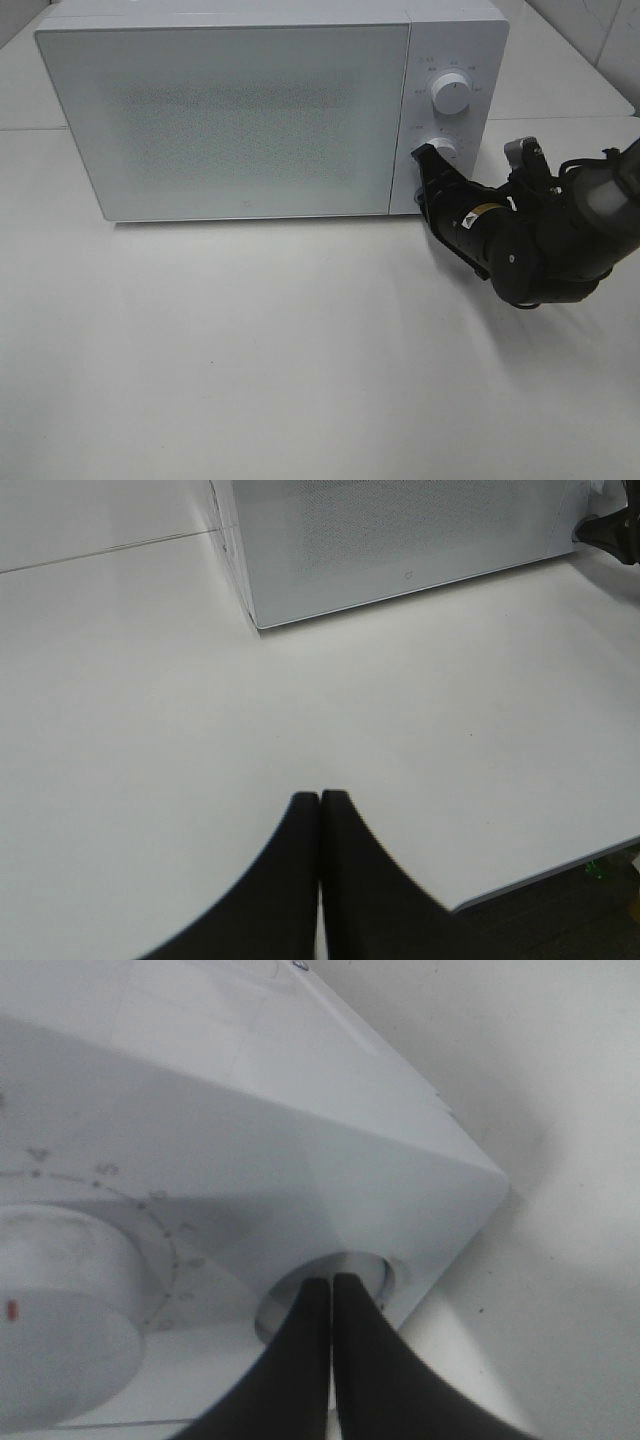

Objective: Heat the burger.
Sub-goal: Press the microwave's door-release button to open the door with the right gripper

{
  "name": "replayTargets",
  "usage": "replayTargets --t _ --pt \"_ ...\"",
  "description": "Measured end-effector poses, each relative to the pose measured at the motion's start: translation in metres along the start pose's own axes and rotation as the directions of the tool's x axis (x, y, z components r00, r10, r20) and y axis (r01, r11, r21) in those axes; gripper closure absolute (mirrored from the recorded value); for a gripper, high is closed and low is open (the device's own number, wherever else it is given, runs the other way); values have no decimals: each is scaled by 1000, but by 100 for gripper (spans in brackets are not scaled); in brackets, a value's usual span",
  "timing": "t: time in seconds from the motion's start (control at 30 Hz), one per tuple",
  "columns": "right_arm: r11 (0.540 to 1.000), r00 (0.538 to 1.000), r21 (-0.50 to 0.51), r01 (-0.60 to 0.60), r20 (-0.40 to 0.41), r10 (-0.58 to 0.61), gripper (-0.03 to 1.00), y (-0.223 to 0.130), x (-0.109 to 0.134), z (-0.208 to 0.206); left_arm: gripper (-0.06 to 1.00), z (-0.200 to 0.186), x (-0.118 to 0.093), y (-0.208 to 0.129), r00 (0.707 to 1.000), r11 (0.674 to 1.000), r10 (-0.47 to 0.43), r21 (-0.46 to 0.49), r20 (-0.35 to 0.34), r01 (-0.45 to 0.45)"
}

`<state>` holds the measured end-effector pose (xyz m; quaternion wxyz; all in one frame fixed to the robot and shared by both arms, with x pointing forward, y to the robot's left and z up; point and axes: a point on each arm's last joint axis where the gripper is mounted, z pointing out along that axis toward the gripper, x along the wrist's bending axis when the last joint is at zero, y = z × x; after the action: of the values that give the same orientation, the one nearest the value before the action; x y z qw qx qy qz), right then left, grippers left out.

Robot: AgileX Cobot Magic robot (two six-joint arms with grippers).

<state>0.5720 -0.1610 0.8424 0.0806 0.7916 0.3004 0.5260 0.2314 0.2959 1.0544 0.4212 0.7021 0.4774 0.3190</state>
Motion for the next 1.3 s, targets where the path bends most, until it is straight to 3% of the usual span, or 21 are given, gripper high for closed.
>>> replayTargets --t 1.0,1.3 --pt "999 998 24 -35 47 34 96 -1 7 12 94 0 0 0 1000 1000 0 0 0 0" --pt "999 1000 41 -13 27 12 96 0 10 7 94 0 0 0 1000 1000 0 0 0 0"
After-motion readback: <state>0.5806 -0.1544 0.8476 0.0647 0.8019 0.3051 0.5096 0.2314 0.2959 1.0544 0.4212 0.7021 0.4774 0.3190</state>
